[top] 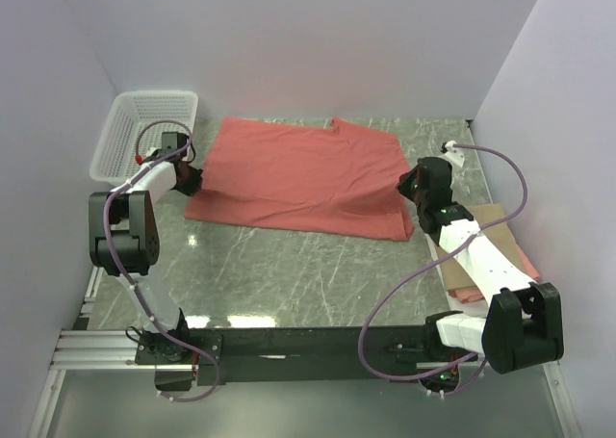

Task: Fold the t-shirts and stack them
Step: Fold the tshirt

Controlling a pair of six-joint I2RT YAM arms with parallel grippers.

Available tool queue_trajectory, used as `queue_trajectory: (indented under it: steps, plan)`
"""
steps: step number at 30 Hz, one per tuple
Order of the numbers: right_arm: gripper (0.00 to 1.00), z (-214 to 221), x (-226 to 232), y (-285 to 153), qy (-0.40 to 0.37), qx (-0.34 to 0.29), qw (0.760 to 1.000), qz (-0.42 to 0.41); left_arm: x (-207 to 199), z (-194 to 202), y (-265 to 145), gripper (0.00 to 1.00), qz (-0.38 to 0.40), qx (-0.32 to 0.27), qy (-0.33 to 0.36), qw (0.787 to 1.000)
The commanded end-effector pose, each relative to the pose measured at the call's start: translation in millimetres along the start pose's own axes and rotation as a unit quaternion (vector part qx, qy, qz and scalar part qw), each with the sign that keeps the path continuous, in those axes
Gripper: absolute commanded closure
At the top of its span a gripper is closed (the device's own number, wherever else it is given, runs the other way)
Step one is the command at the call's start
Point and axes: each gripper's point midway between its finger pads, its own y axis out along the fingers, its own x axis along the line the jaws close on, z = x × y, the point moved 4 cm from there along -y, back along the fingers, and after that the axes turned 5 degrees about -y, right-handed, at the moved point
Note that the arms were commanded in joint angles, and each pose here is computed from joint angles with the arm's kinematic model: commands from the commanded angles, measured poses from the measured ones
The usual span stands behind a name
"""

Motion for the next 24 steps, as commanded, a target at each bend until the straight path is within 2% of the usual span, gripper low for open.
queue_trajectory:
  steps: [1,24]
  plan:
    - [1.00,-25,7,-5,0.009,-0.041,0.999,-0.014,-21,-18,-9,0.99,0.031,-0.028,-0.003,0.999]
    - [1.00,-28,1,5,0.011,-0.036,0.999,-0.006,-34,-21,2,0.99,0.029,-0.026,-0.001,0.999]
